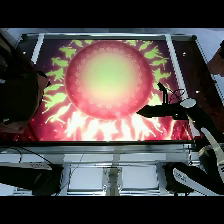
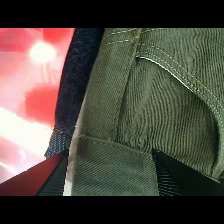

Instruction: Fold the clothes and pants, and hang the long-sleeved shirts on hangers.

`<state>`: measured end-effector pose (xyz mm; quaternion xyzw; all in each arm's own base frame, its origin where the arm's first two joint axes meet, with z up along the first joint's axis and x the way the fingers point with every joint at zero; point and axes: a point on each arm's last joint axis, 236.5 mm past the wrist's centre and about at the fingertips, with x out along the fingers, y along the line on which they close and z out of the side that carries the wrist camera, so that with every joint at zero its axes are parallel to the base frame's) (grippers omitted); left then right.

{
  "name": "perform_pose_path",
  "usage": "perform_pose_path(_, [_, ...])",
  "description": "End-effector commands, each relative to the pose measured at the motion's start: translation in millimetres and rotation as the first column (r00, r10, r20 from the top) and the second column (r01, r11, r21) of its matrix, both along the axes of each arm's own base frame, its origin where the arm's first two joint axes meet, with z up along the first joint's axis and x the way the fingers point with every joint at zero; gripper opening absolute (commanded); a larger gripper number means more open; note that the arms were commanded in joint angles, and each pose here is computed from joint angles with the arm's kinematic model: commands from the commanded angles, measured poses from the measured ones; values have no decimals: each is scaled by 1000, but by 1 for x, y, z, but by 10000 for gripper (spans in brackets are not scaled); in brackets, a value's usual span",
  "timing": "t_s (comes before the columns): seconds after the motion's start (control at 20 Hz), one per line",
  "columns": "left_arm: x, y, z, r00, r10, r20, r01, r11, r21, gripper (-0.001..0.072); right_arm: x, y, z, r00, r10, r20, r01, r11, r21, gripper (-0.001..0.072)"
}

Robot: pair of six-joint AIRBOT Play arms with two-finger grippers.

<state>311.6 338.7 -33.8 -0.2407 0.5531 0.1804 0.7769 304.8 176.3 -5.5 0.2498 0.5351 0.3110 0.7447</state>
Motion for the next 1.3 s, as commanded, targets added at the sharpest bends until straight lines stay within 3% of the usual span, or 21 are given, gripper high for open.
perform_pose_path(0.0, [4,-4,-7,999,-51,-8,51,999,2,532,0,0,0,1000,-3,-5,3,1000,2,17])
perform_pose_path(0.1, [6,-6,-10,998,-59,-12,59,998,-4,527,0,1,0,1000,-6,-9,6,1000,4,17])
perform_pose_path(0.15, [7,-6,-12,998,-59,-11,59,998,-4,480,0,1,0,1000,-6,-9,6,1000,4,17])
perform_pose_path(0.35, [8,-6,-14,998,-60,-12,60,998,-2,468,0,0,0,1000,-6,-9,6,1000,3,17])
perform_pose_path(0.45, [8,-6,-14,998,-60,-12,60,998,-2,282,0,0,0,1000,-6,-9,6,1000,3,17])
perform_pose_path(0.5, [8,-7,-14,998,-61,-13,61,998,-6,257,0,0,0,1000,-6,-9,6,1000,3,17])
perform_pose_path(0.6, [7,-9,-11,998,-63,-13,63,998,-13,125,0,0,0,1000,-6,-9,6,1000,3,17])
perform_pose_path(0.7, [10,-11,-1,998,-62,9,62,998,-9,84,0,0,0,1000,-6,-9,6,1000,3,17])
perform_pose_path(0.95, [16,-13,44,995,-64,82,58,996,63,80,-1,0,0,1000,-5,-9,5,1000,2,17])
perform_pose_path(1.05, [39,-33,78,975,-64,211,58,998,37,79,0,0,0,1000,-6,-8,6,1000,1,17])
perform_pose_path(1.15, [71,-83,121,926,-149,348,162,987,-6,77,0,0,0,1000,-5,-9,5,1000,2,17])
perform_pose_path(1.25, [89,-156,153,879,-310,362,345,938,-35,77,-3,2,1,1000,-1,-19,1,1000,9,17])
